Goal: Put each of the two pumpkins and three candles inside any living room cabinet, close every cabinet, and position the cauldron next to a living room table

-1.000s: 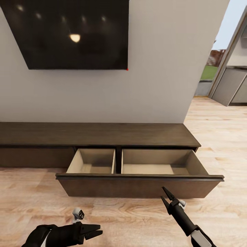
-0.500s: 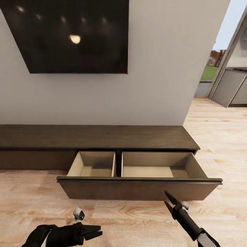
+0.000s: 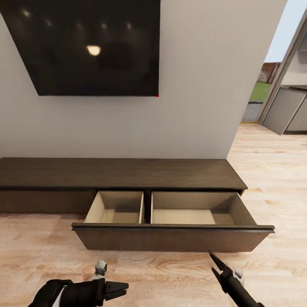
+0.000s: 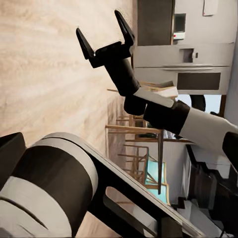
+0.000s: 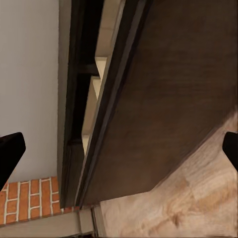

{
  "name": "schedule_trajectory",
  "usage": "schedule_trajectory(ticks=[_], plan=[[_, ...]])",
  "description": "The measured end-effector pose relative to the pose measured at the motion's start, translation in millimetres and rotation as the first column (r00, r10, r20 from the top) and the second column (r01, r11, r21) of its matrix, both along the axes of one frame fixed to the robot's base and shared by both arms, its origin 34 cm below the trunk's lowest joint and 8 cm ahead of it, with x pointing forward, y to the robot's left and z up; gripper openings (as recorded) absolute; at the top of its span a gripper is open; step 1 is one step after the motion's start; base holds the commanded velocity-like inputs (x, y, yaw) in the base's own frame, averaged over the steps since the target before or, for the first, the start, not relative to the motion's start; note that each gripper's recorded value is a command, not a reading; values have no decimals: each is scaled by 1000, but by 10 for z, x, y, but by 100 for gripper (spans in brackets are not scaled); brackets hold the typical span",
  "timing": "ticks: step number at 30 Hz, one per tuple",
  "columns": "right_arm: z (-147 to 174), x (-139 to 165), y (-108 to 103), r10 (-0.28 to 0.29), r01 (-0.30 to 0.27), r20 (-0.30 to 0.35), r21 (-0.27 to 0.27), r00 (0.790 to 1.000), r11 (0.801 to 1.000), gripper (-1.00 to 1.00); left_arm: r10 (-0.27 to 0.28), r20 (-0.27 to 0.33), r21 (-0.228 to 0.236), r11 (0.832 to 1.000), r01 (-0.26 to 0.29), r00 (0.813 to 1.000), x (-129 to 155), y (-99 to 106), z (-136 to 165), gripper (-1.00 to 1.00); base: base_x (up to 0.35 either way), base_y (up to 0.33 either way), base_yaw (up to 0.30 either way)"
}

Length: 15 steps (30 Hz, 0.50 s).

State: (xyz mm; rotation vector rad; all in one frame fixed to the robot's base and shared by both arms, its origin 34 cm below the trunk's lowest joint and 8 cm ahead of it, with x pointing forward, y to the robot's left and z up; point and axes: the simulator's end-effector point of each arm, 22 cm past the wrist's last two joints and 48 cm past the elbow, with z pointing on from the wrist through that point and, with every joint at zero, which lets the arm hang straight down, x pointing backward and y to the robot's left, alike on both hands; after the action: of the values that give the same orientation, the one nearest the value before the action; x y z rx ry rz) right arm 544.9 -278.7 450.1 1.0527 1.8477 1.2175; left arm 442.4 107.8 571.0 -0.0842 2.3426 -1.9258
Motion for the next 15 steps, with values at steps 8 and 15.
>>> schedule_trajectory(ticks=[8, 15], plan=[[56, -109, -79, -15, 14, -35, -23, 999, 1000, 100, 5, -1, 43, 999, -5, 1000, 49, 33, 85, 100, 0, 0, -87], [171, -118, -140, -27, 25, -26, -71, 999, 997, 100, 6, 4, 46, 999, -7, 1000, 85, 45, 241, 100, 0, 0, -120]])
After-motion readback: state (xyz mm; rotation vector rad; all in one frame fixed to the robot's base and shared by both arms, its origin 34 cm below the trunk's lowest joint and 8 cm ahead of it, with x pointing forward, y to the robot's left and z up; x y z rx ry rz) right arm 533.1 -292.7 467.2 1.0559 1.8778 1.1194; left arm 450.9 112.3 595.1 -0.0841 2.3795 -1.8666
